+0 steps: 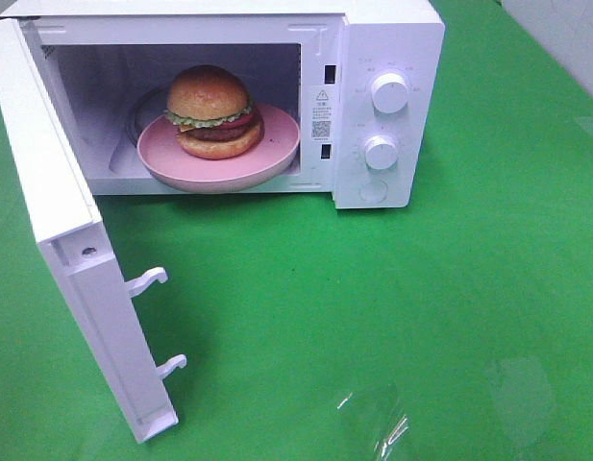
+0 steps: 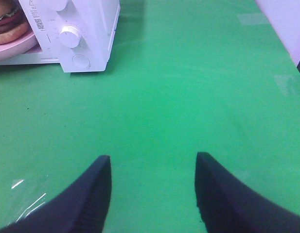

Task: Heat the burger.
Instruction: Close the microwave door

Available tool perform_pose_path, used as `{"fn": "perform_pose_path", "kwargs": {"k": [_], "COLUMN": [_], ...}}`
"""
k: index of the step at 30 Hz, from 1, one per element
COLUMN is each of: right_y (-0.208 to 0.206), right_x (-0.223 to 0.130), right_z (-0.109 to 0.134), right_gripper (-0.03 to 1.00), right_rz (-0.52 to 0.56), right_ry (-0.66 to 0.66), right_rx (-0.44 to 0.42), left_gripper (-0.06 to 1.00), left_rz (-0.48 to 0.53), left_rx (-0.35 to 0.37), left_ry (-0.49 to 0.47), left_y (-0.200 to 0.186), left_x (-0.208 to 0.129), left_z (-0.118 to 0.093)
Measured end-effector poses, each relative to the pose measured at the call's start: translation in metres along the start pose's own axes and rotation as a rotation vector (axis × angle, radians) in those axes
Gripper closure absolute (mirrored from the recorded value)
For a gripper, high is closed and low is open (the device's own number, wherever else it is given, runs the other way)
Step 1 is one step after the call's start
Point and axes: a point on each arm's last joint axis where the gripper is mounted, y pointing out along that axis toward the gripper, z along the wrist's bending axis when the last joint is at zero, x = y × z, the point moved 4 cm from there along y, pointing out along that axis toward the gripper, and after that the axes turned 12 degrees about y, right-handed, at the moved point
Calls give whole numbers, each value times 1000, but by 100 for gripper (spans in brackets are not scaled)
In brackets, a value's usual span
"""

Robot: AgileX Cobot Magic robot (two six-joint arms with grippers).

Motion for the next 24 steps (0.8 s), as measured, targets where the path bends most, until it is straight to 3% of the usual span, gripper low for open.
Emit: {"fn": "perform_pose_path", "kwargs": {"k": [8,14,21,24], "right_y": [0,0,0,0], "right_x": [0,0,0,0], "right_z": [0,0,0,0], "right_gripper": [47,47,47,47], "right_rz": [0,0,0,0], "right_ry": [0,-1,-1,-1], "right_rx": [0,-1,-1,-1], "left_gripper": [94,94,94,94], "left_rz": [-29,-27,-31,17], "left_rx": [-70,-69,-61,-78], "left_ry": [-43,-47,-18,10], "left_y": [0,3,34,64], "left_x": [4,12,40,51], "left_z": [-9,-6,5,9]}}
